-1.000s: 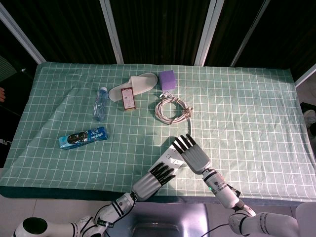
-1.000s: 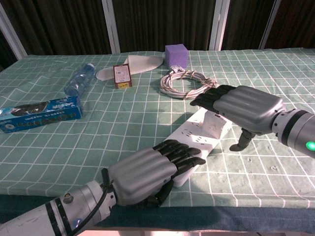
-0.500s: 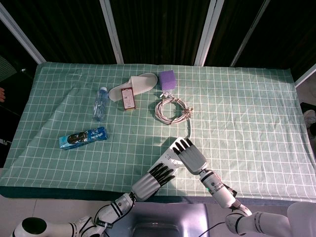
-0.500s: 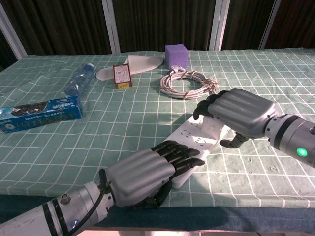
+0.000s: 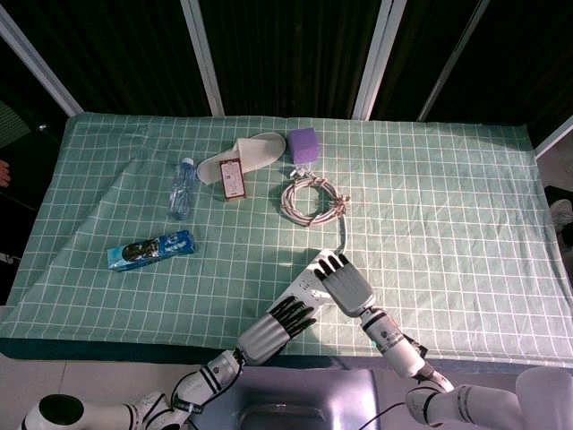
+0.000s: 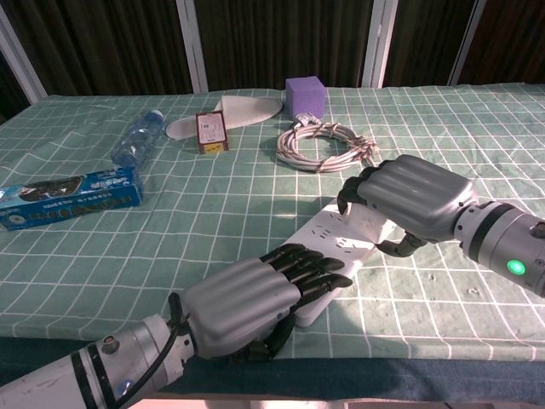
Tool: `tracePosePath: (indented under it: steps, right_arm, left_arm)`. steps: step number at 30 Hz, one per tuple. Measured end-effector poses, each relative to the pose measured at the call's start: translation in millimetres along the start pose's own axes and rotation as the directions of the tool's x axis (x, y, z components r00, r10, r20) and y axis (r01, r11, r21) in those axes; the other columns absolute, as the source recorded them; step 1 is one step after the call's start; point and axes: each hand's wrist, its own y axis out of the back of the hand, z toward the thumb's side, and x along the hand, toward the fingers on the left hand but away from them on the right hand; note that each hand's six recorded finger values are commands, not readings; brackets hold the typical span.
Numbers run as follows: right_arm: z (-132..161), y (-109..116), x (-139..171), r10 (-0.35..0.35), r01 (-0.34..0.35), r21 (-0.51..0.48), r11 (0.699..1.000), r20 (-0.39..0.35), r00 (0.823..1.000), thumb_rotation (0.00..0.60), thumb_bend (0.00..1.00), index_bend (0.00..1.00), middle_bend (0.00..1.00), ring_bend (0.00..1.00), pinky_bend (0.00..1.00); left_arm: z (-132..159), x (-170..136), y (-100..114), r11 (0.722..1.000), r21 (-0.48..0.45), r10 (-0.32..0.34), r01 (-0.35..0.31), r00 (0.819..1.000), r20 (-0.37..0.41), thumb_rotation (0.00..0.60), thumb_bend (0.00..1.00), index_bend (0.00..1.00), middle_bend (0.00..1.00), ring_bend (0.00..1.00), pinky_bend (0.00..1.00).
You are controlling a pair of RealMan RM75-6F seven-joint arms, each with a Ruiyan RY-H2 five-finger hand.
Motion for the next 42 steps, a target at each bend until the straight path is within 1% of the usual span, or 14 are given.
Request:
tracePosePath:
  steps: [10, 13, 21, 28, 32, 37, 39, 42]
  right_arm:
    - [1.6, 0.9, -0.1, -0.011, 0.011, -0.017, 1.0, 0.004, 1.0, 0.6, 0.44, 0.59, 0.44, 0.4, 0.49]
    - [1.7, 3.1, 0.6, -0.022, 0.022, -0.038, 0.999, 0.004, 1.0, 0.6, 0.44, 0.61, 0.46, 0.42, 0.51]
    - [-0.7, 10.1, 3.7, -0.059, 0.059, -0.082, 0.995, 0.003, 0.998, 0.6, 0.45, 0.65, 0.48, 0.44, 0.53]
    - [-4.1, 12.3, 5.1, -0.065, 0.065, -0.116, 0.991, 0.008, 0.998, 0.6, 0.45, 0.66, 0.49, 0.46, 0.55]
    - [-6.9, 17.3, 7.5, -0.078, 0.078, -0.139, 0.987, 0.01, 0.997, 0.6, 0.45, 0.66, 0.49, 0.46, 0.55]
    - [-19.4, 29.0, 17.9, -0.114, 0.117, -0.146, 0.982, 0.024, 0.993, 0.6, 0.45, 0.66, 0.49, 0.46, 0.55]
    - [-29.3, 33.4, 25.8, -0.127, 0.13, -0.132, 0.983, 0.032, 0.991, 0.6, 0.45, 0.65, 0.49, 0.46, 0.55]
    - [-47.9, 37.1, 41.0, -0.126, 0.13, -0.093, 0.987, 0.049, 0.991, 0.6, 0.45, 0.65, 0.49, 0.46, 0.55]
  left_arm:
    - [2.3, -1.2, -2.2, 1.0, 0.008, -0.005, 0.005, 1.0, 0.009, 0.6, 0.84, 0.0, 0.05, 0.0, 0.01]
    - [3.5, -1.3, -4.3, 1.0, 0.013, -0.012, 0.012, 1.0, 0.013, 0.6, 0.83, 0.0, 0.05, 0.0, 0.01]
    - [7.1, -0.3, -7.4, 1.0, 0.023, -0.02, 0.019, 1.0, 0.02, 0.6, 0.83, 0.0, 0.05, 0.0, 0.01]
    - [8.8, 0.5, -8.6, 0.999, 0.025, -0.021, 0.021, 1.0, 0.023, 0.6, 0.83, 0.0, 0.05, 0.0, 0.01]
    - [8.7, 0.8, -7.6, 0.999, 0.027, -0.017, 0.017, 1.0, 0.023, 0.6, 0.83, 0.0, 0.05, 0.0, 0.01]
    - [5.8, 2.0, -1.4, 1.0, 0.026, -0.001, 0.0, 1.0, 0.02, 0.6, 0.83, 0.0, 0.05, 0.0, 0.01]
    - [4.3, 0.9, 2.9, 1.0, 0.025, 0.012, -0.013, 1.0, 0.018, 0.6, 0.83, 0.0, 0.05, 0.0, 0.01]
    - [-0.2, -0.5, 8.4, 0.999, 0.025, 0.025, -0.025, 1.0, 0.01, 0.6, 0.83, 0.0, 0.05, 0.0, 0.01]
